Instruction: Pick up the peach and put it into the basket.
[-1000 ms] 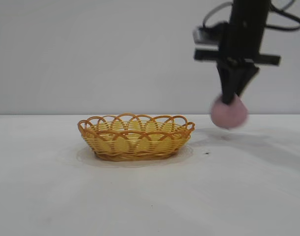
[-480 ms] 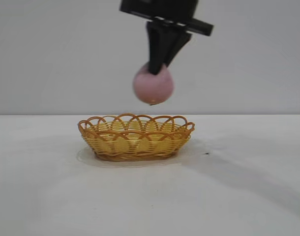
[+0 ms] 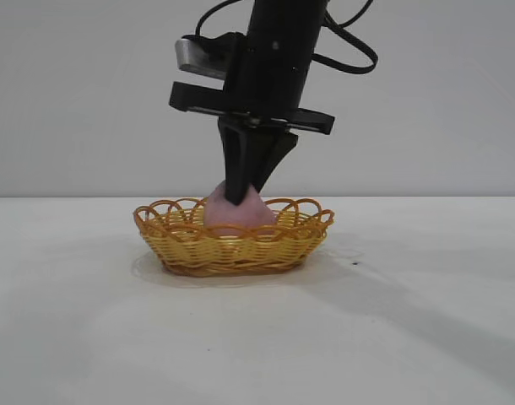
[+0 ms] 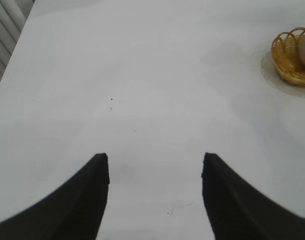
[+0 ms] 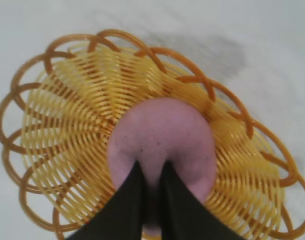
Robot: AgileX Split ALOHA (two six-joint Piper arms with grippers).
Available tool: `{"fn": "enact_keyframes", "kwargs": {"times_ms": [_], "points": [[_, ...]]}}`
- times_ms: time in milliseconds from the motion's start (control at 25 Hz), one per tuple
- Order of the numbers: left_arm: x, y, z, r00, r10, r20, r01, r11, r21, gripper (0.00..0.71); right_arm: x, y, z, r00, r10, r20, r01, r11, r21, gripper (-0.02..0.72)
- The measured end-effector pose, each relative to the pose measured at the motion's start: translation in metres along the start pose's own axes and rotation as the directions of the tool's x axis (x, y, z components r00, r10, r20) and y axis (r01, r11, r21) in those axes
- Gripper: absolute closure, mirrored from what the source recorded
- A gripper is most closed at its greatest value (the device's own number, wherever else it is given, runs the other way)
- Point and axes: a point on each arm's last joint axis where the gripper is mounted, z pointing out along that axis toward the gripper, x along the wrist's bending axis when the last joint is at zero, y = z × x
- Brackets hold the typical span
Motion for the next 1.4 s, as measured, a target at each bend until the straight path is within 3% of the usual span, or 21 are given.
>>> {"fn": "enact_keyframes", "kwargs": {"times_ms": [160,200,360,520,680,1160,1320,1400], "points": [[0.0,0.0,0.0,1.0,0.0,0.0,0.0,1.0,0.0,0.352,0.004,0.0,-0.026,1.0,0.007,0.008,-0.007,0.999,-0.031,0.266],[0.0,0.0,0.0,1.0,0.0,0.0,0.0,1.0,0.0,0.352,0.003,0.0,-0.034,1.0,0.014,0.026,-0.013,0.999,-0.041,0.224],[0.0,0.0,0.0,1.0,0.0,0.0,0.0,1.0,0.0,0.352,-0.03,-0.004,-0.068,0.985,0.111,0.132,-0.102,0.992,-0.08,0.24],[0.0,0.0,0.0,1.0,0.0,0.0,0.0,1.0,0.0,0.352,-0.094,-0.021,-0.078,0.944,0.261,0.203,-0.256,0.965,-0.05,0.24],[0.0,0.0,0.0,1.0,0.0,0.0,0.0,1.0,0.0,0.352,-0.147,-0.047,-0.083,0.893,0.383,0.238,-0.388,0.921,-0.026,0.24],[0.0,0.0,0.0,1.0,0.0,0.0,0.0,1.0,0.0,0.352,-0.217,-0.099,-0.112,0.775,0.583,0.244,-0.59,0.806,-0.054,0.24],[0.0,0.0,0.0,1.0,0.0,0.0,0.0,1.0,0.0,0.352,-0.209,-0.139,-0.138,0.732,0.641,0.232,-0.623,0.767,-0.152,0.24],[0.0,0.0,0.0,1.0,0.0,0.0,0.0,1.0,0.0,0.352,-0.193,-0.157,-0.153,0.726,0.648,0.231,-0.6,0.761,-0.248,0.24]]}}
